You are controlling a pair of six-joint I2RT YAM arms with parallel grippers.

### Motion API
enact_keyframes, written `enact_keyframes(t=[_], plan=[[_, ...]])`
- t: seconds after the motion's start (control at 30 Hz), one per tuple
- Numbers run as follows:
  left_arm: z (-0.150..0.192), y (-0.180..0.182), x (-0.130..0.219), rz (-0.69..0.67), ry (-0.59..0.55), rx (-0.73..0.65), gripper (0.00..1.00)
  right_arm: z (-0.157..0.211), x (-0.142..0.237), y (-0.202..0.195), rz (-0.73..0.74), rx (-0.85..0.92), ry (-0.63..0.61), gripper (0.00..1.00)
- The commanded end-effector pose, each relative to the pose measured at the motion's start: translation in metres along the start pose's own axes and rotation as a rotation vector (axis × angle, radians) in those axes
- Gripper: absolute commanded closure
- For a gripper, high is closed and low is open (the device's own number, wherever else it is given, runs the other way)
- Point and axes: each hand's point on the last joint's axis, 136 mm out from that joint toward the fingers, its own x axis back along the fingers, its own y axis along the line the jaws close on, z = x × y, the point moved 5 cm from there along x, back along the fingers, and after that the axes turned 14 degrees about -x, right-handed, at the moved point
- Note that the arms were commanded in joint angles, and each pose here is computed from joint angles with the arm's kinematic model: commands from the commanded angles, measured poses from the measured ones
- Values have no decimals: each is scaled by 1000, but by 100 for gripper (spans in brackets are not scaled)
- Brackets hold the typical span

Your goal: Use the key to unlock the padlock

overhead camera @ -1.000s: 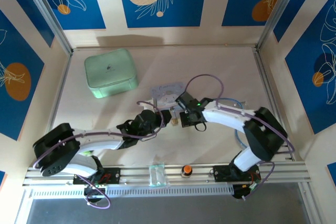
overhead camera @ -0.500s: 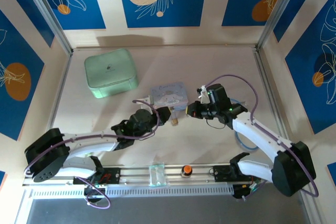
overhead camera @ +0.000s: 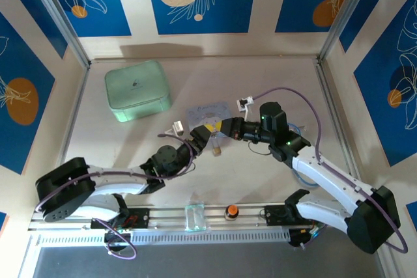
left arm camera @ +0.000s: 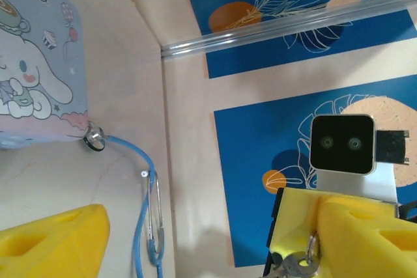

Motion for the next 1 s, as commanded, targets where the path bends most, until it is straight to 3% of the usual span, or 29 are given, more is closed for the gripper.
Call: enact_keyframes(t=[0.0, 0.1, 0.3, 0.53, 0.97], plan=[[-8, -18, 4, 119, -106, 132, 4, 1, -12, 7, -38, -6, -6, 100], [-11, -21, 10, 150, -172, 145, 2, 3, -23, 8, -38, -4, 7, 100], [-12, -22, 10, 158, -185, 184, 2, 5, -39, 8, -50, -13, 17, 100], [-26, -29, 24, 174, -243, 142, 19, 8, -42, -3, -37, -25, 0, 100], [-17, -15, 20, 133, -216, 135, 59, 15, -37, -10, -11, -14, -1, 100]])
